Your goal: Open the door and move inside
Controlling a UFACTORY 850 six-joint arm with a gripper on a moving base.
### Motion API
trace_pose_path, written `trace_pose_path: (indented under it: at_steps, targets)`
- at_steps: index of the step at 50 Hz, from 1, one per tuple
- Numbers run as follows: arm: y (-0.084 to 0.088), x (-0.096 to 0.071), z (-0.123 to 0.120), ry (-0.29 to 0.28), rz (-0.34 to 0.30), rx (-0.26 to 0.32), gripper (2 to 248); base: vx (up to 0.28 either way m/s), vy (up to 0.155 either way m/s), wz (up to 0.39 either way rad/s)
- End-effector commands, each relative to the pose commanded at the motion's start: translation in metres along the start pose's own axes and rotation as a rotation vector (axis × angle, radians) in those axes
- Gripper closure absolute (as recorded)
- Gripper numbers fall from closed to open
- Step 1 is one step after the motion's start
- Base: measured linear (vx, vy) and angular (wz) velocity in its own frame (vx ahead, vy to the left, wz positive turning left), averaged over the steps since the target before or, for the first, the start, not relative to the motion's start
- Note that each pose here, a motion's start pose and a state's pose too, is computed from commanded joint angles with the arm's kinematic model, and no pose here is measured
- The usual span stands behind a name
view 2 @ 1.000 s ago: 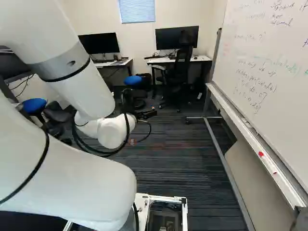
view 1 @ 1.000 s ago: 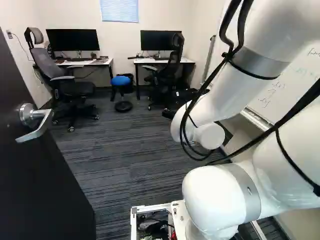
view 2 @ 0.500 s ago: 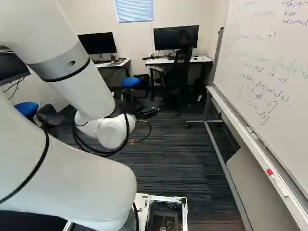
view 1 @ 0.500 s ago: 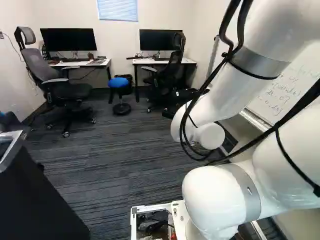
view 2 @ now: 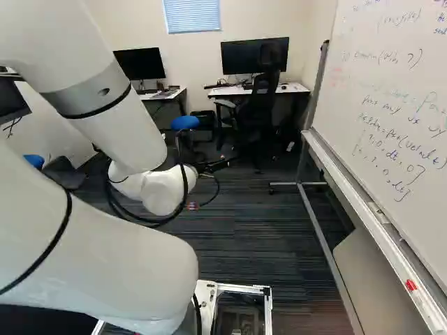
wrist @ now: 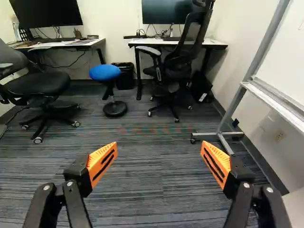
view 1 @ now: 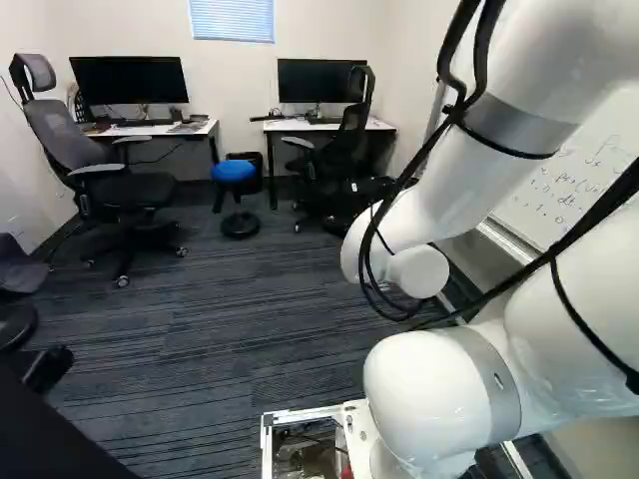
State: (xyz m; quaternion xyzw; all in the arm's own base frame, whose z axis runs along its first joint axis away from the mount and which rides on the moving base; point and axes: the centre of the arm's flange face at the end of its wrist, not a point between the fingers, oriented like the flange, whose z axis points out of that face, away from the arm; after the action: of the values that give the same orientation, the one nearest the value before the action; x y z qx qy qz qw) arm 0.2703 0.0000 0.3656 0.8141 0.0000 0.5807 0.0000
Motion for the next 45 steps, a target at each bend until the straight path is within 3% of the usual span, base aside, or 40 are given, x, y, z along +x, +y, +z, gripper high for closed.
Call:
trace_pose_path:
  at_steps: [45]
  targets:
    - [0.0000,0.0000,0.0000,0.000,0.000,0.000,3,0.199,0.000,-0.008]
